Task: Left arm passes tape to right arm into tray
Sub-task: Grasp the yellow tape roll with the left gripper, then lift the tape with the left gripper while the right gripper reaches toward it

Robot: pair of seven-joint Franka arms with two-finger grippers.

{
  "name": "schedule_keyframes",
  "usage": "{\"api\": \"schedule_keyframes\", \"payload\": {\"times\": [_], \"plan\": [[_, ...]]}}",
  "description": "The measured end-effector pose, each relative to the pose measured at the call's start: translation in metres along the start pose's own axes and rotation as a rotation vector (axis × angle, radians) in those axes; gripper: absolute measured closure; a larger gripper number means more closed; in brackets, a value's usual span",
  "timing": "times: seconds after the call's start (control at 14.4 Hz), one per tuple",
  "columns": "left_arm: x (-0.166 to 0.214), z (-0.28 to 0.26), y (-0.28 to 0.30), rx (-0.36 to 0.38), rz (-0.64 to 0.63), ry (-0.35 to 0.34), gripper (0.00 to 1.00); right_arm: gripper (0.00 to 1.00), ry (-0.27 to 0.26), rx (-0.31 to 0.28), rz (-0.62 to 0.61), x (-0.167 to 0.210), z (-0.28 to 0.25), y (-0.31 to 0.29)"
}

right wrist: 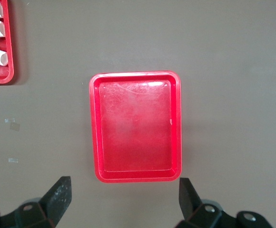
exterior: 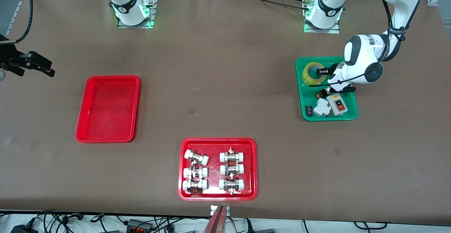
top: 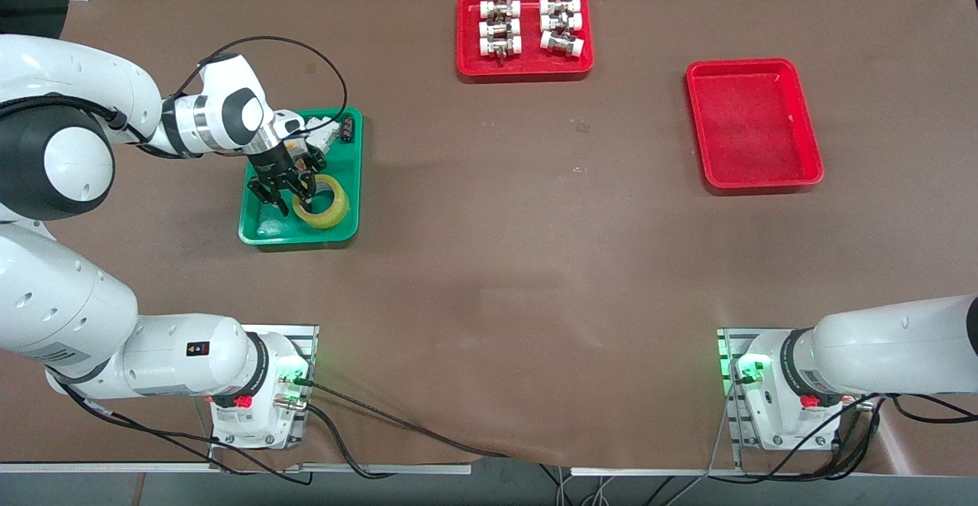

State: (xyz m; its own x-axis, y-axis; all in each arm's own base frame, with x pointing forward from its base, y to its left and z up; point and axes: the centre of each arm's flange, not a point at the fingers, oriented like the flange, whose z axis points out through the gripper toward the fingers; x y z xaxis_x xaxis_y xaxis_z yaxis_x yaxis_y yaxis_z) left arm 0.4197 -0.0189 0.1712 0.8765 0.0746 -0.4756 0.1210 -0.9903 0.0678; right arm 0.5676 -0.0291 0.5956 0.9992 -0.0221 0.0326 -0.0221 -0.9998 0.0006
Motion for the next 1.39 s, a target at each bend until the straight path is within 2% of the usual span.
{"api": "schedule_keyframes", "payload": {"times": [0.14,0.21,0.28,0.49,0.63,0.83,0.97,1.11,1.18,1.39], "plan": [[0.000,-0.001,0.001,-0.006,-0.003,-0.002,0.71,0.00,0.000,0.000,0.000,0.000,0.000,0.000],[0.000,-0.001,0.001,-0.007,-0.004,-0.002,0.71,0.00,0.000,0.000,0.001,0.000,0.000,0.000],[0.000,-0.001,0.001,-0.008,-0.005,-0.004,0.77,0.00,0.001,0.000,0.001,0.000,0.000,0.001],[0.000,-0.003,0.002,-0.010,-0.005,-0.009,0.77,0.00,0.001,0.000,0.002,0.000,0.000,0.001],[0.004,-0.023,0.007,-0.016,0.004,-0.047,0.77,0.00,0.001,0.000,0.002,0.000,0.000,0.001],[0.017,-0.115,0.028,-0.030,0.045,-0.088,0.77,0.00,0.001,0.000,0.002,0.000,0.000,0.001],[0.017,-0.177,0.056,-0.025,0.104,-0.066,0.77,0.00,-0.009,0.001,0.001,-0.001,0.000,0.001],[0.005,-0.225,0.110,-0.030,0.194,-0.033,0.77,0.00,-0.032,0.009,0.001,-0.003,0.002,-0.001],[-0.006,-0.243,0.143,-0.074,0.234,-0.022,0.77,0.00,-0.040,0.013,0.000,-0.004,0.004,-0.002],[-0.037,-0.274,0.228,-0.284,0.339,-0.018,0.77,0.00,-0.081,0.052,-0.032,0.001,0.021,-0.024]]}}
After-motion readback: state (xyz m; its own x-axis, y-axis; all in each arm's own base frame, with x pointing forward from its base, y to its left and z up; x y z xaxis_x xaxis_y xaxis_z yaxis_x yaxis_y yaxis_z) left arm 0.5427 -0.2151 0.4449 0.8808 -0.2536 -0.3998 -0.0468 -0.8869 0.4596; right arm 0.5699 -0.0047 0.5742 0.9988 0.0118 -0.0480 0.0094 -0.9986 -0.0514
